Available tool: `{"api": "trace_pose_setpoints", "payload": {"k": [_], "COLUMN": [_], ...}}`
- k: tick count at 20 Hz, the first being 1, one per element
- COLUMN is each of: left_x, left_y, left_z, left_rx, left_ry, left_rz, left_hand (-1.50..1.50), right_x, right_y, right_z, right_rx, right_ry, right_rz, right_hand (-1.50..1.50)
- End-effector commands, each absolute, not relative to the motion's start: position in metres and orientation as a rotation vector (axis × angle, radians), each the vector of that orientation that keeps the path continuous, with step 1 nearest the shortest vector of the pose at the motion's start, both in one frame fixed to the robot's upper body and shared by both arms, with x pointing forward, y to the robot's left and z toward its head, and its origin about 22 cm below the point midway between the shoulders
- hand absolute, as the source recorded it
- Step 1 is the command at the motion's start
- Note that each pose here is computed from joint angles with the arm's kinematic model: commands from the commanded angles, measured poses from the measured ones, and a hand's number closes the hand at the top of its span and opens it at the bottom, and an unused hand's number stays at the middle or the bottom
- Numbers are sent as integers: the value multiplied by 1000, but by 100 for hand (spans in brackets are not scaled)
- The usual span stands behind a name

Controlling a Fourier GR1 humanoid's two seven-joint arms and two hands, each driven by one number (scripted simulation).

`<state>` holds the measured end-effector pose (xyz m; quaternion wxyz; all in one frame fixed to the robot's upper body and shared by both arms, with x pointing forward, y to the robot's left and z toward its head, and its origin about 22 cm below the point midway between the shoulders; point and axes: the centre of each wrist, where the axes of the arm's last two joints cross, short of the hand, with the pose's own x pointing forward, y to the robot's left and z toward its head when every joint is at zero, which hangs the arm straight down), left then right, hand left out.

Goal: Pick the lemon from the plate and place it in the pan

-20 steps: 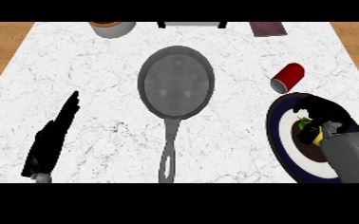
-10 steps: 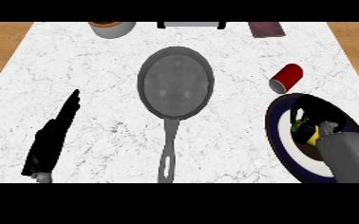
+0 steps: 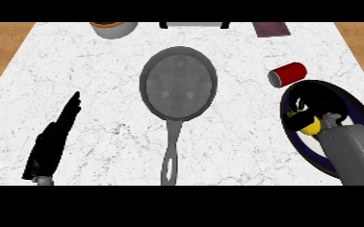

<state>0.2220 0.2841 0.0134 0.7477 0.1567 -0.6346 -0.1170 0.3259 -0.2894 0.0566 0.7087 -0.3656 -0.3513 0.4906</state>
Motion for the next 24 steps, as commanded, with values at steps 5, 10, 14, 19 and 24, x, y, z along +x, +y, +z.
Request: {"api": "trace_pose_setpoints", "payload": {"k": [5,10,14,19,24], "left_x": [213,211,225,230,238], "left_y": [279,287,292,285,268], "left_z": [8,4,1,23,17], "left_rx": [345,316,326,346,317], "left_ry": [-1369,-1372,-1383,-1395,-1398], "left_rz": [-245,-266,-263,-266,-277], "left_hand": [0,0,0,0,0], "right_x": [324,329,352,375,399], "right_y": [-262,-231,-187,-135,-102], "right_z": [131,174,159,181,140], "right_rx": [-1135,-1128,-1003,-859,-751], "right_ry": [-1367,-1573,-1664,-1682,-1640], "right_rz": [1029,1013,932,946,900], "right_hand": [150,150,150,150,150]}}
